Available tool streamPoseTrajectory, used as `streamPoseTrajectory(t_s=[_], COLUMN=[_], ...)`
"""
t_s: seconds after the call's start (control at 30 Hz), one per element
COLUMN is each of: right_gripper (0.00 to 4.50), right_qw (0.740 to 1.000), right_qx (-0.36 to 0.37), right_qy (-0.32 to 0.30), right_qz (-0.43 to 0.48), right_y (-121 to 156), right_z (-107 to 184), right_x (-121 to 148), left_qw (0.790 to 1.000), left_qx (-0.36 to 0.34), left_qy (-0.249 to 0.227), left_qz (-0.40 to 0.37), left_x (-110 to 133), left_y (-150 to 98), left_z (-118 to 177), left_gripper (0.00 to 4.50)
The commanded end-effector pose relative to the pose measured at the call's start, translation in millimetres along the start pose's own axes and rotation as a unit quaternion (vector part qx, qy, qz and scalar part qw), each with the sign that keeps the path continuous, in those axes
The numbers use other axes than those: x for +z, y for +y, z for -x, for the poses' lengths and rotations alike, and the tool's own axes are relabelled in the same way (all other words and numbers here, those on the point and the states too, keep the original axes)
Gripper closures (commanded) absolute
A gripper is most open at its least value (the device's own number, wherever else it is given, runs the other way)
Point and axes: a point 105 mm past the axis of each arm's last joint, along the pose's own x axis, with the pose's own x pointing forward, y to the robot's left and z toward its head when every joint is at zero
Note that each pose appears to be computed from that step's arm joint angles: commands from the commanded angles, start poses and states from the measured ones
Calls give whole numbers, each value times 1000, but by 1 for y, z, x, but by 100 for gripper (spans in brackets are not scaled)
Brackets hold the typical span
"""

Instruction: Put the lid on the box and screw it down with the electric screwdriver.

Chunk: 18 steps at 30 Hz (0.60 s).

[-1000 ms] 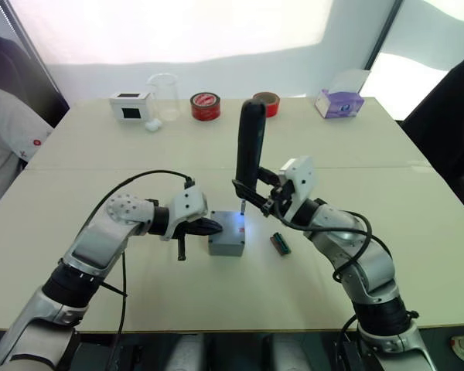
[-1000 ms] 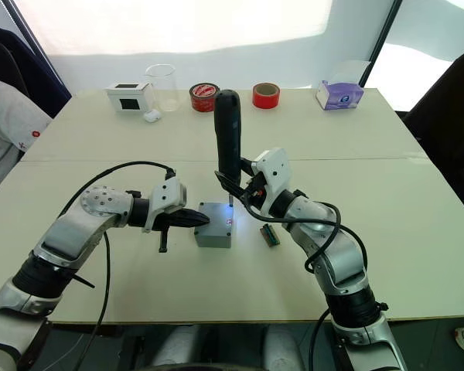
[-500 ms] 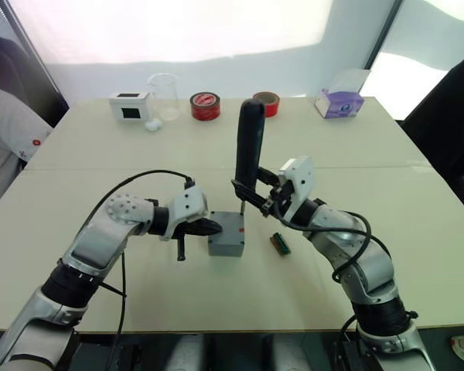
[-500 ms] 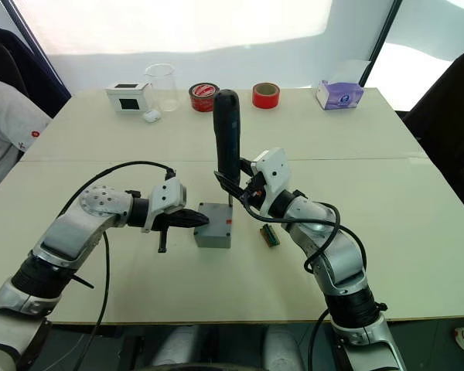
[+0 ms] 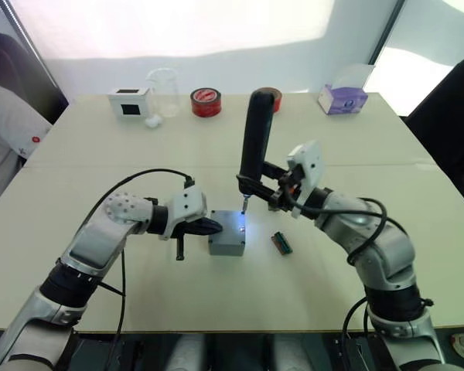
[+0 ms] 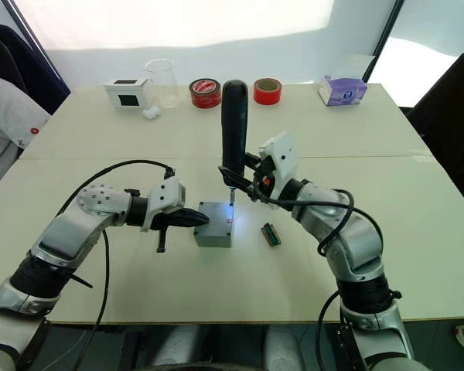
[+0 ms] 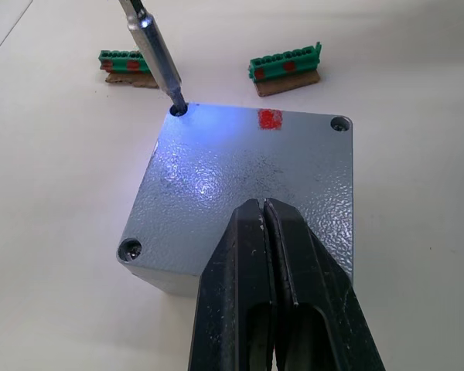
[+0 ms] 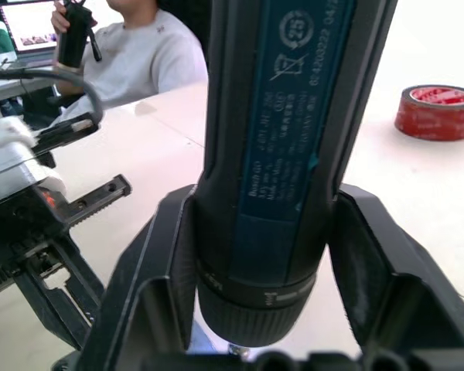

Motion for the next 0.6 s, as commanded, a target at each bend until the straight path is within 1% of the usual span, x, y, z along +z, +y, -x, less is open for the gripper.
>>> streamPoseTrajectory(t_s=[0.03,0.1,0.17,0.23,0.3,0.33,0.37,0.4,0.43,0.47,0.5,0.57,0.6], right_gripper=[265,265,265,265,265,265,265,265,265,265,265,265,265], right_qw=[994,993,990,988,989,987,985,974,956,933,914,894,880], right_qx=[24,21,-9,-26,-47,-50,-51,-105,-149,-182,-198,-196,-211], right_qy=[-104,-118,-134,-134,-63,-13,20,118,185,252,295,323,337], right_qz=[9,-11,-50,-75,-128,-149,-164,-164,-170,-182,-197,-240,-260], right_y=[1,-5,-22,-30,-49,-55,-57,-75,-88,-97,-100,-101,-106], right_z=[16,23,31,35,42,47,52,69,87,109,126,141,149], right_x=[82,100,118,124,113,105,100,77,61,44,31,18,8], left_qw=[999,999,995,992,987,986,985,984,983,984,986,989,990], left_qx=[5,13,26,31,38,38,38,18,2,-14,-26,-38,-46], left_qy=[8,-20,-68,-90,-121,-132,-138,-148,-154,-151,-142,-123,-115], left_qz=[31,48,73,85,97,99,100,97,95,90,83,73,66], left_x=[-11,-4,10,16,27,32,34,41,47,49,49,46,45], left_y=[1,5,12,14,19,19,19,11,5,-3,-9,-18,-22], left_z=[-1,0,4,7,12,14,16,21,25,27,28,28,27], left_gripper=[450,450,450,450,450,450,450,450,450,450,450,450,450])
